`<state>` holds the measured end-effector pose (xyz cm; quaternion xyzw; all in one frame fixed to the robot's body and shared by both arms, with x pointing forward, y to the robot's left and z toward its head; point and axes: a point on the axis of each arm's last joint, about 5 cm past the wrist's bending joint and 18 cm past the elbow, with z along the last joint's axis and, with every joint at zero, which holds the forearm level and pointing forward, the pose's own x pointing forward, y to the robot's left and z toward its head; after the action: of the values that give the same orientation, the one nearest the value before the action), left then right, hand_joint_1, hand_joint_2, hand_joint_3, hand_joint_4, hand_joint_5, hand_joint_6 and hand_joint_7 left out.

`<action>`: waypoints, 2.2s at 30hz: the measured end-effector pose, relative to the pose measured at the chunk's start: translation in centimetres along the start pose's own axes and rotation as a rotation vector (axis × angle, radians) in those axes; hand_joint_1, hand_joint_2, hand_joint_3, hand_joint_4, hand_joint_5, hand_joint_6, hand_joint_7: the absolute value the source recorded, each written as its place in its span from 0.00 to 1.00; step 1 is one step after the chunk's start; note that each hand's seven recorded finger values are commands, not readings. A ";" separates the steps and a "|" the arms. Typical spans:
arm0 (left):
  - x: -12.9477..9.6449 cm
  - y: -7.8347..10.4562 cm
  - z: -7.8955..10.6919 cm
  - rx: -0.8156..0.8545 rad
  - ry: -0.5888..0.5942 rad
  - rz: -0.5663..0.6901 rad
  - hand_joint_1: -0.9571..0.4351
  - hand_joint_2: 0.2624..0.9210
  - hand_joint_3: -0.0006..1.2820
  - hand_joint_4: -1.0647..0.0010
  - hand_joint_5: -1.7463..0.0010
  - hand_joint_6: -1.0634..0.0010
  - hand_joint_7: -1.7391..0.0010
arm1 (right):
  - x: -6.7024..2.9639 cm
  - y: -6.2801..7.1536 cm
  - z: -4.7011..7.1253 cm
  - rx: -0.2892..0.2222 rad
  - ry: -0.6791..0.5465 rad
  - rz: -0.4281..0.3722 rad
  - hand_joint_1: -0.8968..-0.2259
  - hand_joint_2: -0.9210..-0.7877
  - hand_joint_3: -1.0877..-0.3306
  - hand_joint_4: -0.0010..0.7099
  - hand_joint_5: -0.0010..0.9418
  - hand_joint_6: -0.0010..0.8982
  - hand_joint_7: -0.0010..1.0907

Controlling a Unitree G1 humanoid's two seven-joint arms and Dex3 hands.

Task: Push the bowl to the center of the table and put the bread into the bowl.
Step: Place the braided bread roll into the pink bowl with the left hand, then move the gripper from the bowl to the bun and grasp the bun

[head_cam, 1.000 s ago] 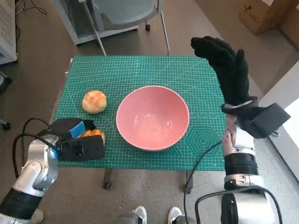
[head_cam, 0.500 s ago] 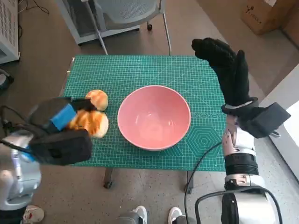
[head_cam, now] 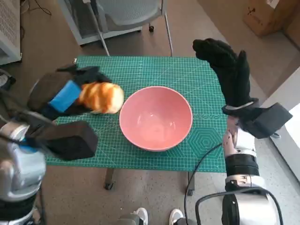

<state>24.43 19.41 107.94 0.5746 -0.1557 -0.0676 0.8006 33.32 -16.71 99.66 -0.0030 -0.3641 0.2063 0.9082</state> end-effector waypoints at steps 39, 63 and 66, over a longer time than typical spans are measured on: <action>7.3 -6.2 2.3 -0.126 0.005 -0.428 0.56 0.75 0.00 0.99 1.00 0.78 0.98 | -1.37 -0.7 0.3 -0.016 -0.014 -0.048 0.48 0.00 0.68 0.37 0.00 0.39 0.01; 4.4 -2.0 0.3 -0.076 -0.105 -0.243 0.45 0.73 0.00 1.00 1.00 0.79 0.99 | -1.34 -0.5 0.3 -0.011 -0.001 -0.052 0.48 0.00 0.68 0.38 0.00 0.39 0.01; 3.7 -0.7 -0.4 -0.057 -0.087 -0.192 0.48 0.72 0.00 1.00 1.00 0.78 0.99 | -1.34 -0.5 0.2 -0.006 0.003 -0.049 0.48 0.00 0.68 0.38 0.00 0.39 0.01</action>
<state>28.05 18.50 107.83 0.5603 -0.1325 -0.1734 0.7990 32.48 -17.75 99.04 0.0031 -0.3633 0.1829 0.9136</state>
